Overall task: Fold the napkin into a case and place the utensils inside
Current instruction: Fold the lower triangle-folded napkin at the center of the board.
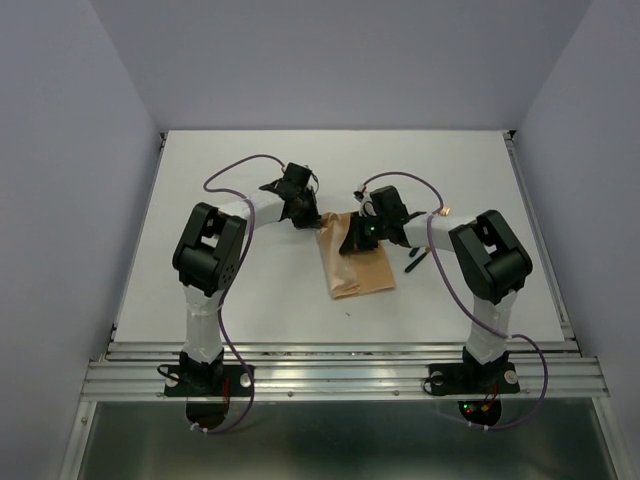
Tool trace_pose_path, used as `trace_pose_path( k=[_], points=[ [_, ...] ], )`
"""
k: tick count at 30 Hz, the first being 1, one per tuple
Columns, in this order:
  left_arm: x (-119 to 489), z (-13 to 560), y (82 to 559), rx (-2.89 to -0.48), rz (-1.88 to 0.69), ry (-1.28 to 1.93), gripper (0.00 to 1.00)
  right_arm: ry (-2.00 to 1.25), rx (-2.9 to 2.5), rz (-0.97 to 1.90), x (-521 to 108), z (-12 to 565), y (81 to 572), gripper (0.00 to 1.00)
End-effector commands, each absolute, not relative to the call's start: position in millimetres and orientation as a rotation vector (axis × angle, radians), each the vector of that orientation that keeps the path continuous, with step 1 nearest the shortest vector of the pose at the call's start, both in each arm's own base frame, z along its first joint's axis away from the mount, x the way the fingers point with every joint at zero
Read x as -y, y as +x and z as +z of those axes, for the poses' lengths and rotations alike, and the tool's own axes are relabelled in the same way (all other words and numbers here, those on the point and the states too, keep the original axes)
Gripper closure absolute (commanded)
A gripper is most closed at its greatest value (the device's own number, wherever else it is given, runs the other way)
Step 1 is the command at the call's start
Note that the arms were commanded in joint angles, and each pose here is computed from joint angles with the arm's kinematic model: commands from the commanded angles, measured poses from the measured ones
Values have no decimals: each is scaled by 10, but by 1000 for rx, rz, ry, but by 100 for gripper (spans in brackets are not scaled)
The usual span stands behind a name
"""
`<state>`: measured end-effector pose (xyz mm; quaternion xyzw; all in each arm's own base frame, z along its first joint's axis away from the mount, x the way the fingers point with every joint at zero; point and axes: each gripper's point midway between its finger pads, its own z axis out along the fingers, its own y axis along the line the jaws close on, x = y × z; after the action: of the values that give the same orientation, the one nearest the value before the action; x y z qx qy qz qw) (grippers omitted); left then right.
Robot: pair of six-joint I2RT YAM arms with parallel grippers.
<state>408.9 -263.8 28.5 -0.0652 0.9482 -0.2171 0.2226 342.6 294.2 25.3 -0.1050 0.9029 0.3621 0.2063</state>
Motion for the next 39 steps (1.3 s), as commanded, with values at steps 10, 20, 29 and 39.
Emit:
trace_pose_path(
  k=[10, 20, 29, 39],
  points=[
    [2707, 293, 4148, -2612, -601, -141, 100, -202, -2406, 868, -2872, 733, 3709, 79],
    [2742, 398, 4178, -2592, -620, -129, 100, -175, -2404, 793, -2933, 678, 4117, 51],
    [2771, 501, 4173, -2580, -640, -96, 100, -200, -2435, 770, -2983, 521, 4231, 51],
    [2896, 698, 4153, -2547, -697, -22, 100, -202, -2441, 765, -2998, 463, 4266, 76]
  ],
)
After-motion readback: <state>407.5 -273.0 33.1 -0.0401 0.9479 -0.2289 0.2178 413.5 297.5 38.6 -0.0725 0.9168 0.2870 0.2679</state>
